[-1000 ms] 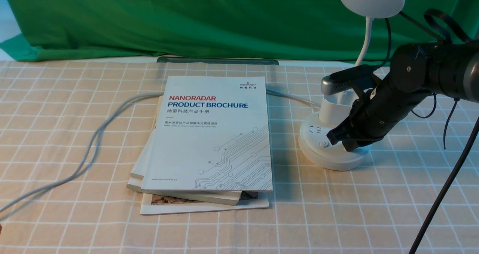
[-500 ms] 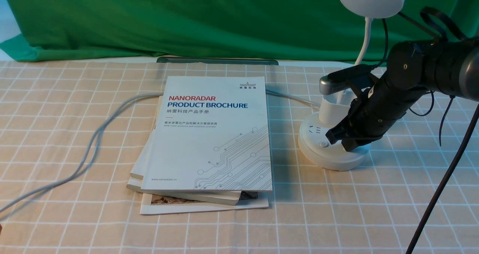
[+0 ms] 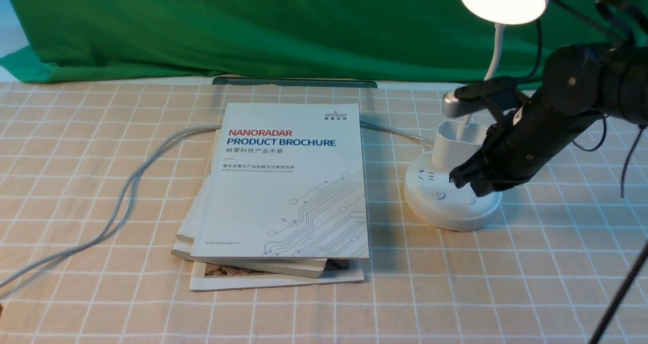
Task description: Turn on the table lamp on the light coffee tablecloth with your hand.
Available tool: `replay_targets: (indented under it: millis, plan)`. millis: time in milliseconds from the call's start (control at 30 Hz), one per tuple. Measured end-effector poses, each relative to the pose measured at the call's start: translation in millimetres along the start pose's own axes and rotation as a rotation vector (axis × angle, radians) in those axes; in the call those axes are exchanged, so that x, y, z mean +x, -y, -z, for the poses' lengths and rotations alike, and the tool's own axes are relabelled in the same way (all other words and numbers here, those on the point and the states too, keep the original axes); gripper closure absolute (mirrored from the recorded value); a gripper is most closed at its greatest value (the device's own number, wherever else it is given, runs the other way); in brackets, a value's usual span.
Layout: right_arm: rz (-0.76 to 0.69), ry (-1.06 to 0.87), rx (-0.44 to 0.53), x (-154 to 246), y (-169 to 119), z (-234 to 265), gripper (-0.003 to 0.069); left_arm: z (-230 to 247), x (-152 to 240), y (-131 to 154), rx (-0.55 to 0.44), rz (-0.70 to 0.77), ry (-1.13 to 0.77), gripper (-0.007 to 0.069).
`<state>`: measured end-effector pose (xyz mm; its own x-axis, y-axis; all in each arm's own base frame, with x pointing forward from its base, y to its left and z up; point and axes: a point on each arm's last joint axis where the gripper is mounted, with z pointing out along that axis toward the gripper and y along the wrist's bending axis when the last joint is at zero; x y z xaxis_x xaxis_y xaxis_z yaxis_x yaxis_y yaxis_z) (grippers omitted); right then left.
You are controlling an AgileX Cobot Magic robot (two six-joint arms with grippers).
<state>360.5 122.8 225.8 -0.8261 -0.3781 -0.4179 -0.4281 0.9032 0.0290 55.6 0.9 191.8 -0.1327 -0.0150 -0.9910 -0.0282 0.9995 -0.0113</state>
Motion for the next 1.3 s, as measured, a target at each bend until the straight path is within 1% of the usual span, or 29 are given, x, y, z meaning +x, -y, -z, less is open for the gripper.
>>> replay_targets:
  millis: [100,233,267,333,433,467,500,600,700,833,867,933,1067,1300]
  plan:
    - [-0.011,0.093,0.015,7.4,-2.9,31.6,0.062,0.0,0.0,0.0,0.0,0.0,0.0,0.0604]
    - [-0.018,0.194,0.031,28.4,-7.6,68.1,0.062,0.0,0.0,0.0,0.0,0.0,0.0,0.0604]
    - [-0.019,0.26,0.039,40.0,-10.3,88.8,0.062,0.0,0.0,0.0,0.0,0.0,0.0,0.0604]
    - [-0.018,0.345,0.05,51.6,-13.2,112.8,0.062,0.0,0.0,0.0,0.0,0.0,0.0,0.0604]
    - [-0.011,0.551,0.072,78.7,-20.1,166.8,0.0617,0.0,0.0,0.0,0.0,0.0,0.0,0.0604]
    - [-0.011,0.555,0.073,78.4,-20.0,167.0,0.0617,0.0,0.0,0.0,0.0,0.0,0.0,0.0604]
    - [-0.008,0.65,0.082,93.3,-23.4,190.4,0.0616,0.0,0.0,0.0,0.0,0.0,0.0,0.0604]
    - [0.0,0.79,0.095,121.5,-28.9,222.6,0.0614,0.0,0.0,0.0,0.0,0.0,0.0,0.0604]
    - [0.004,0.847,0.105,143.7,-31.8,232.9,0.061,0.0,0.0,0.0,0.0,0.0,0.0,0.0604]
    - [0.018,0.893,0.119,168.5,-33.8,229.6,0.0599,0.0,0.0,0.0,0.0,0.0,0.0,0.0604]
    - [0.02,0.897,0.121,169.1,-33.8,229.2,0.0598,0.0,0.0,0.0,0.0,0.0,0.0,0.0604]
    - [0.062,0.96,0.159,174.6,-32.8,222.7,0.0593,0.0,0.0,0.0,0.0,0.0,0.0,0.0604]
    - [0.096,1.044,0.204,182.2,-31.2,210.2,0.0581,0.0,0.0,0.0,0.0,0.0,0.0,0.0604]
    - [0.117,1.166,0.24,204.9,-31.9,195.3,0.0568,0.0,0.0,0.0,0.0,0.0,0.0,0.0604]
